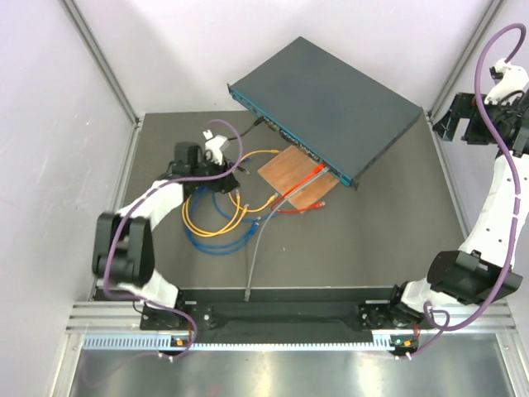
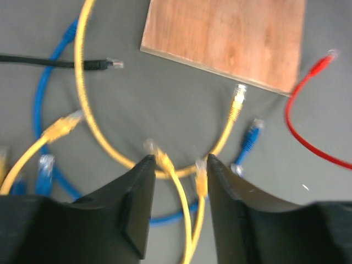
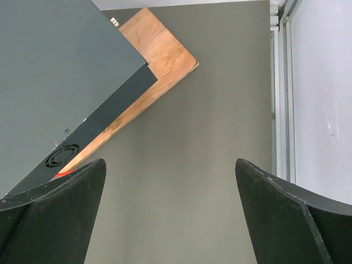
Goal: Insert the plug into the switch port
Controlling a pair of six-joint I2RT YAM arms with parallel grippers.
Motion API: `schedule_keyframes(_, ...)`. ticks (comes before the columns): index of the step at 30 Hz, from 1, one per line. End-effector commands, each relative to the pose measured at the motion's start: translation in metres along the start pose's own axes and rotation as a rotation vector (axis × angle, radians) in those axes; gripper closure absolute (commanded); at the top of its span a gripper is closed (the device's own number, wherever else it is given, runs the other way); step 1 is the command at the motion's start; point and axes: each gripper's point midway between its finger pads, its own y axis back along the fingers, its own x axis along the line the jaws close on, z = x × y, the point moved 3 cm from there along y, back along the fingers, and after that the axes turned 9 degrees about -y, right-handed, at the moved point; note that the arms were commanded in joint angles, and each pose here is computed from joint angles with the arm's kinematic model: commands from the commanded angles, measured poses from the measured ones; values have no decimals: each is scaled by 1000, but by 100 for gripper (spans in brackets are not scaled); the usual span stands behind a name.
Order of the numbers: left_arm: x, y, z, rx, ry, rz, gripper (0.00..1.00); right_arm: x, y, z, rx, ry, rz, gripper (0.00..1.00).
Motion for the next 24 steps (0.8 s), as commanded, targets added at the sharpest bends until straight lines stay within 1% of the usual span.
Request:
schedule_keyframes(1, 26, -27, 38, -94, -83, 57, 56, 10, 11, 15, -44, 26, 11, 0)
schedule_keyframes(2, 33, -33, 36, -81, -74, 72, 59, 9, 11, 14, -38, 26, 8, 0)
schedule_keyframes(6, 52, -57, 31, -42, -81, 89, 59, 7, 11, 12, -33, 34, -3, 0)
schedule_keyframes(12, 69, -74, 22, 6, -100, 122, 58, 5, 8, 7, -16, 27, -3, 0)
schedule_keyframes(13, 70, -76, 14, 39, -90, 121, 58, 5, 8, 8, -17, 29, -4, 0)
schedule_keyframes(20, 82, -86, -4, 100, -84, 162, 57, 4, 5, 6, -10, 21, -6, 0)
schedule_keyframes(24, 81, -94, -12, 129, -66, 125, 59, 4, 3, 5, -4, 9, 8, 0)
